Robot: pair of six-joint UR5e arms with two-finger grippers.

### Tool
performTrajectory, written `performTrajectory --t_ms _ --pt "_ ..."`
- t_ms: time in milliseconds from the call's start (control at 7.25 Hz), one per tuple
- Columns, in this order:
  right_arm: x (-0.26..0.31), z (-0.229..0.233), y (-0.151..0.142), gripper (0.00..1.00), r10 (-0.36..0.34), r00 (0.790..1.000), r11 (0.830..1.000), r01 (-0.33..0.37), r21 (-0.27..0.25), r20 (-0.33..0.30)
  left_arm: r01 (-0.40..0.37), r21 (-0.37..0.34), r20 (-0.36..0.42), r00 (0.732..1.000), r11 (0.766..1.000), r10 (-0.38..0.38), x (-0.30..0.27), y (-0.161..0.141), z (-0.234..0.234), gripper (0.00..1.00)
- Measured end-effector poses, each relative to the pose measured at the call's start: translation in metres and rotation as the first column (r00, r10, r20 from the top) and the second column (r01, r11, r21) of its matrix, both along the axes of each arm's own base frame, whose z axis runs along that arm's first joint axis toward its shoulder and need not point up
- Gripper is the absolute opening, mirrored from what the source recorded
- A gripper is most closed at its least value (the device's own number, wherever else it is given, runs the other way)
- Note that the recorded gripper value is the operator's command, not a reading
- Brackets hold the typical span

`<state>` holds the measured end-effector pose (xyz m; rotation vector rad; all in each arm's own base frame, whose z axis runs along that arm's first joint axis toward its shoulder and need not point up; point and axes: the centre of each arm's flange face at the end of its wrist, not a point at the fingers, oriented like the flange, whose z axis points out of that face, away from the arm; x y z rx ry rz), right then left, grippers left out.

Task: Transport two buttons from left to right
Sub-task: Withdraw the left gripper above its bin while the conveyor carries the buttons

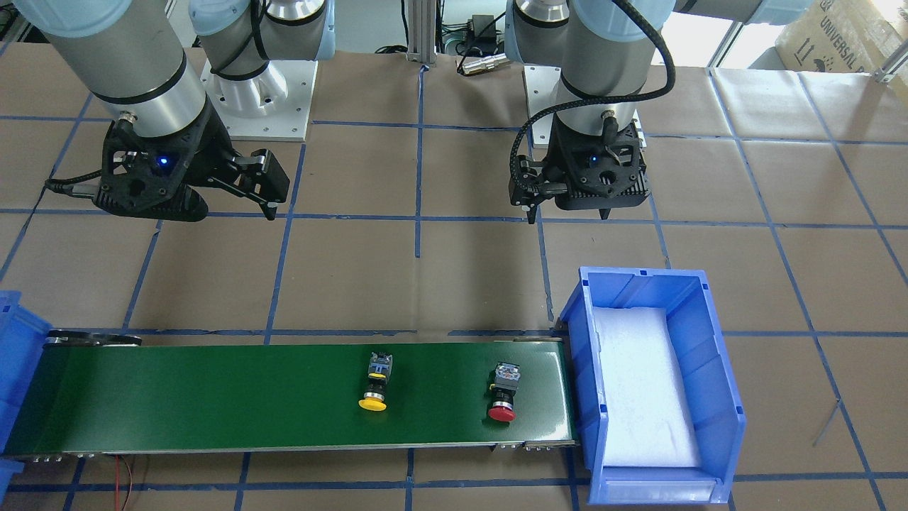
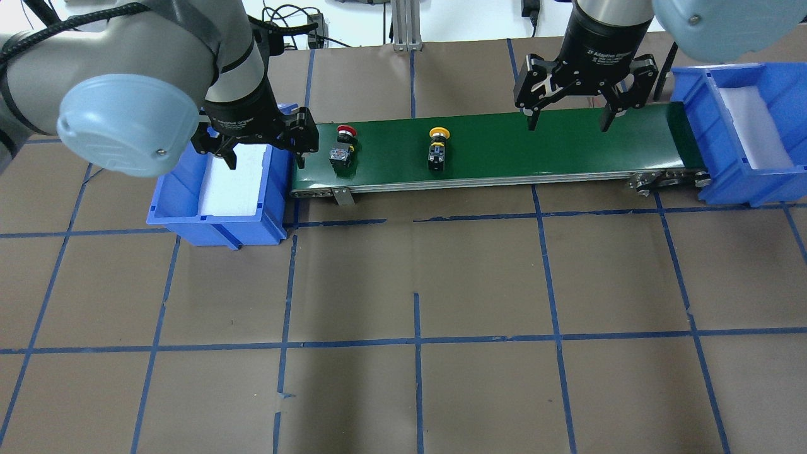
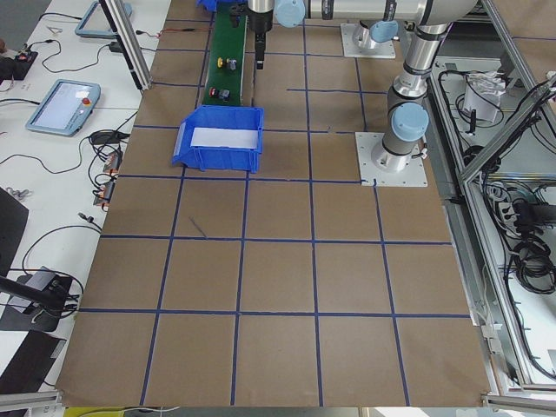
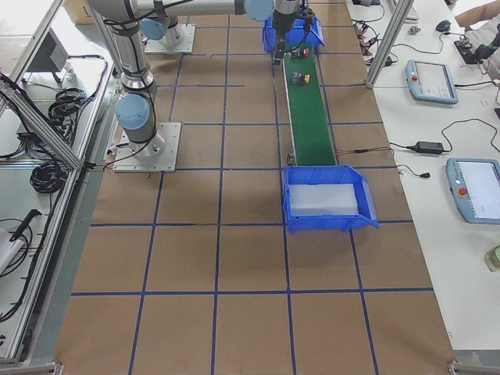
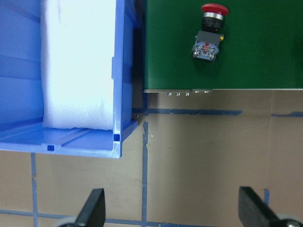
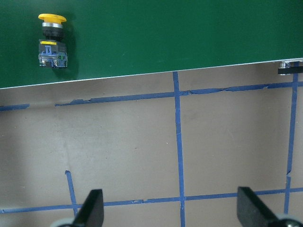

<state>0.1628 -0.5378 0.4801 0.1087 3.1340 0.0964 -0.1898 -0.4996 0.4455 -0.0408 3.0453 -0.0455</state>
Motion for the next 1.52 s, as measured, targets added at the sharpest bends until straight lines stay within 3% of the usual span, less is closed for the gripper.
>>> performTrajectory --t_ms 690,1103,1517 --pt "0.0 -0.001 -0.001 1.0 -0.002 1.0 1.0 0.002 0.0 0.0 -0.054 -0.058 -0.038 0.998 0.997 0.052 0.028 0.003 0.005 1.0" --pt "-0.001 -0.001 -0.001 1.0 -0.001 1.0 1.0 0.001 0.004 0.002 -0.063 -0.102 -0.091 0.994 0.993 0.054 0.029 0.02 0.036 1.0" --pt "0.001 0.004 0.004 1.0 0.003 1.0 1.0 -0.003 -0.002 0.002 -0.068 -0.056 -0.092 0.994 0.996 0.063 0.032 0.035 0.043 1.0"
